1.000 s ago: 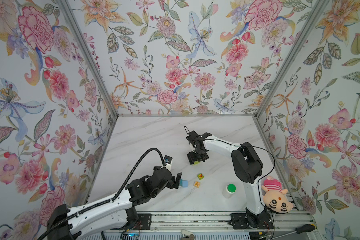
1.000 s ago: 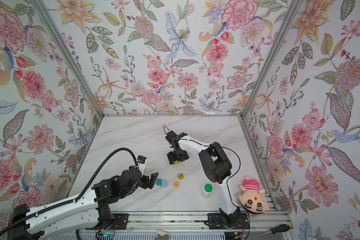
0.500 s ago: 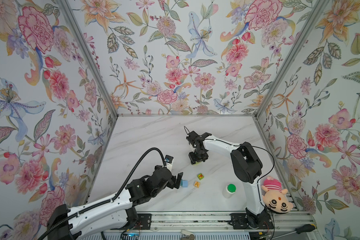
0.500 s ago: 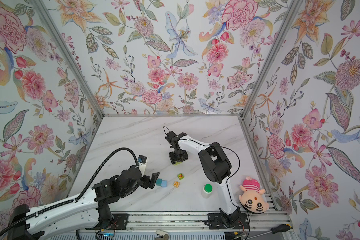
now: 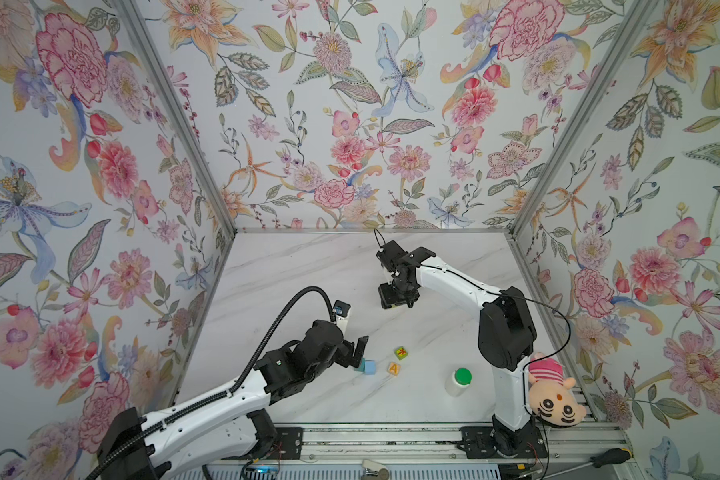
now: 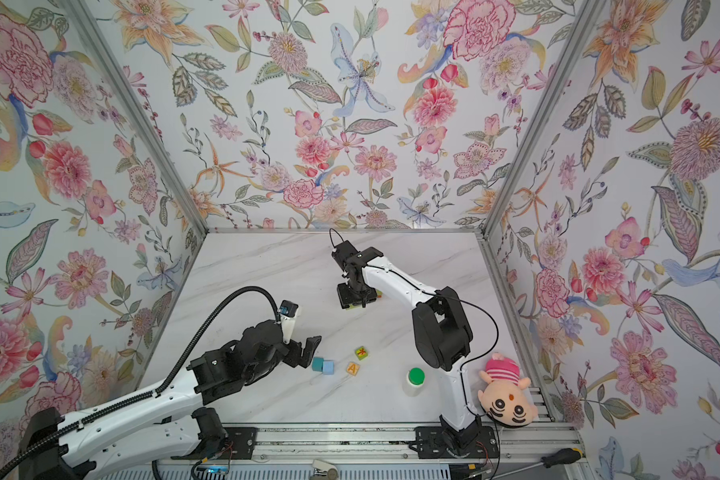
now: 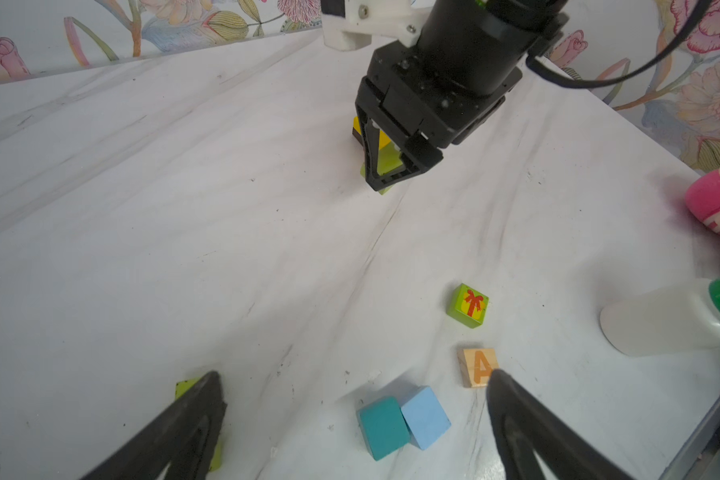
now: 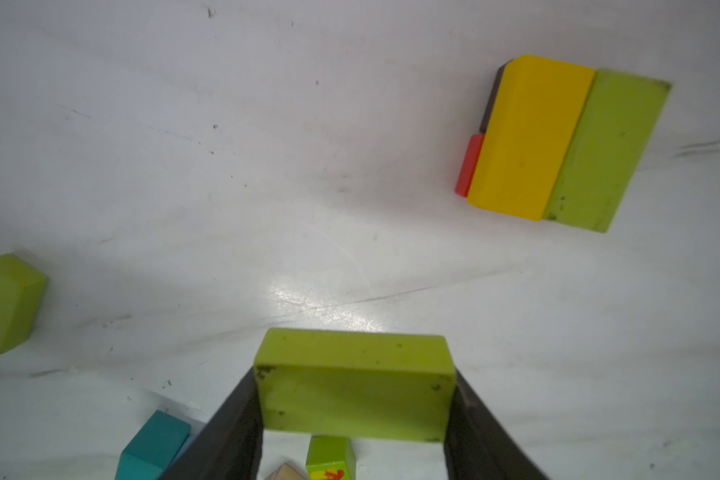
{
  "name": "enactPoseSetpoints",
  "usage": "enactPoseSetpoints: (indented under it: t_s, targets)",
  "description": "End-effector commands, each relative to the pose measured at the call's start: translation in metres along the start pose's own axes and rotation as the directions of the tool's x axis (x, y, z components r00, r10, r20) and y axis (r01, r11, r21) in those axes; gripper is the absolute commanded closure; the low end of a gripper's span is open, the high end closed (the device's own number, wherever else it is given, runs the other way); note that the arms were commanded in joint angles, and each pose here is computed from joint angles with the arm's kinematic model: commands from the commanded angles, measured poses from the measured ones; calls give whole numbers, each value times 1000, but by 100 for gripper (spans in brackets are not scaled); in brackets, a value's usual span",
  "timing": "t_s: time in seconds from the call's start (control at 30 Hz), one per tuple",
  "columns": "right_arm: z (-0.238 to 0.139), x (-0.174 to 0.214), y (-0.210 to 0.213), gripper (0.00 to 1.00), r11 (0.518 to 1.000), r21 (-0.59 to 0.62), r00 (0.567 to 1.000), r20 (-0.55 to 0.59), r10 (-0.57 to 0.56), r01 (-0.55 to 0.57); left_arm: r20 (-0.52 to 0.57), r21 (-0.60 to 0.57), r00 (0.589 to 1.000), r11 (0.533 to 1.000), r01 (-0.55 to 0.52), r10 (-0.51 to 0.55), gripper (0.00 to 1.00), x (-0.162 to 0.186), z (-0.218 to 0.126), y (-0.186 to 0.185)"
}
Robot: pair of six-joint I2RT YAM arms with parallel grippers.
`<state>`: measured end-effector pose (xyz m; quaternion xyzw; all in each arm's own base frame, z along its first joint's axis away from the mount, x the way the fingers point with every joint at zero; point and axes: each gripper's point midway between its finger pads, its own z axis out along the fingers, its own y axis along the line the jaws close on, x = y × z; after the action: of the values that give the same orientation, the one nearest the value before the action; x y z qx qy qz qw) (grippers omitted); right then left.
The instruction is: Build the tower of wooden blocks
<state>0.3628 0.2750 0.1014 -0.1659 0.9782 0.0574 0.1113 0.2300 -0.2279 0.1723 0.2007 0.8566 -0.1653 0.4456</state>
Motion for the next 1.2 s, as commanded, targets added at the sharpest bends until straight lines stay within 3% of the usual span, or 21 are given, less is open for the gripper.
enactPoseSetpoints:
  t_s: [0.0, 0.2, 0.53, 1.17]
  targets:
    - [-11, -8, -33, 52, 998, 36, 999, -9, 46, -46, 33, 30, 999, 999, -36, 35, 1, -32, 15, -6]
    - [-9, -31, -63, 52, 995, 24, 995, 7, 98, -98, 21, 49, 998, 997, -62, 61, 1, -72, 47, -22]
    - [3, -55, -83, 53, 993, 17, 992, 26, 120, -121, -25, 53, 994, 993, -105, 107, 1, -95, 84, -37]
    - [34, -73, -92, 51, 986, 13, 986, -5, 167, -167, -56, 27, 994, 996, -89, 91, 1, -100, 96, 11]
